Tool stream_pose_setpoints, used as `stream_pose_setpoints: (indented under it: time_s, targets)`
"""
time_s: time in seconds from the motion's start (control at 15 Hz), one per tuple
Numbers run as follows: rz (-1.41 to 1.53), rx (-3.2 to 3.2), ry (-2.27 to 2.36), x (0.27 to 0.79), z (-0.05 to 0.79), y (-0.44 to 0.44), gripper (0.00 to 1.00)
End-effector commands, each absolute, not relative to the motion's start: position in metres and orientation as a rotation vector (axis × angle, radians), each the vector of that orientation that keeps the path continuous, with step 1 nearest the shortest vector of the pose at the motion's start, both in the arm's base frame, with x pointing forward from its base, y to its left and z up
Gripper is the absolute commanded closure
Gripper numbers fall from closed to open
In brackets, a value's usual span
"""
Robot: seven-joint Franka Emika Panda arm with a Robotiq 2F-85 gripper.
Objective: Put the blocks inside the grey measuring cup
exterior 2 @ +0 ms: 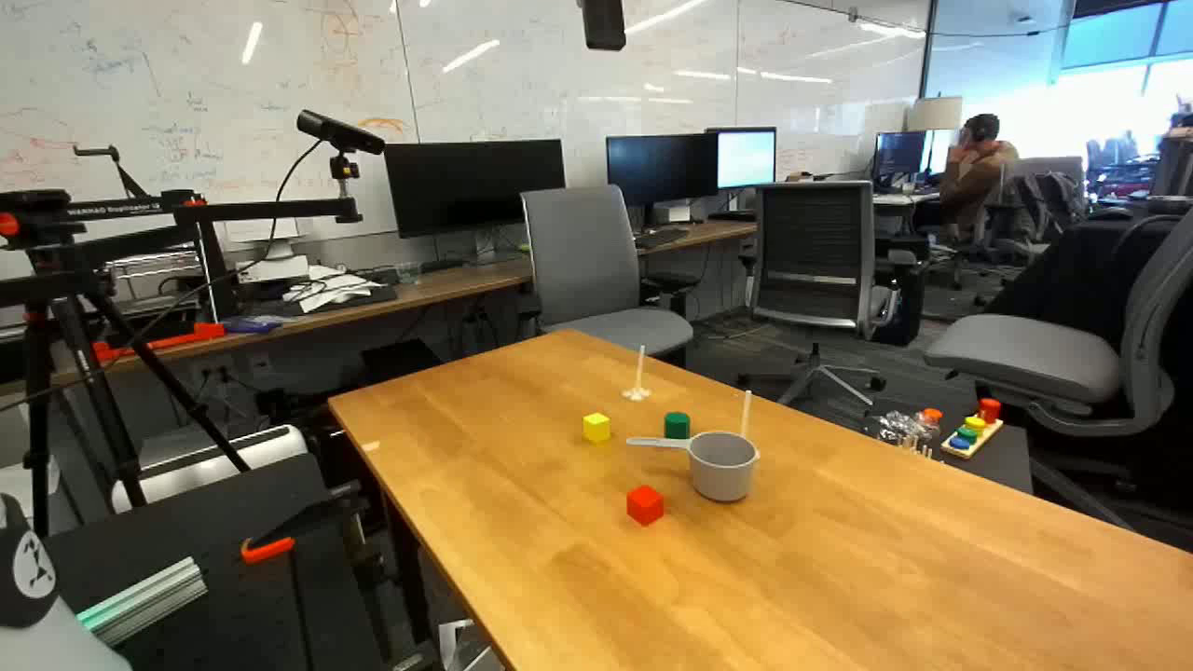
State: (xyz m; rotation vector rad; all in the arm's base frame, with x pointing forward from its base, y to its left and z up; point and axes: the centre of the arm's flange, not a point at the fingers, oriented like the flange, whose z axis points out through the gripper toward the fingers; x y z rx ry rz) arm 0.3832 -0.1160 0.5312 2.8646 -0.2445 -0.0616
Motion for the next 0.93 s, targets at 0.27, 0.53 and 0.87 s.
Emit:
stream_pose_setpoints:
  time_s: [0.27, 0.53, 0.87]
  targets:
    - [-0.046, 2.863, -0.247, 0.383, 0.536, -0.116, 0.0]
    - [-0.046, 2.863, -0.247, 0.383, 0.536, -0.116, 0.0]
    - [-0.069, 2.868, -0.214, 0.398, 0.515, -0.109, 0.0]
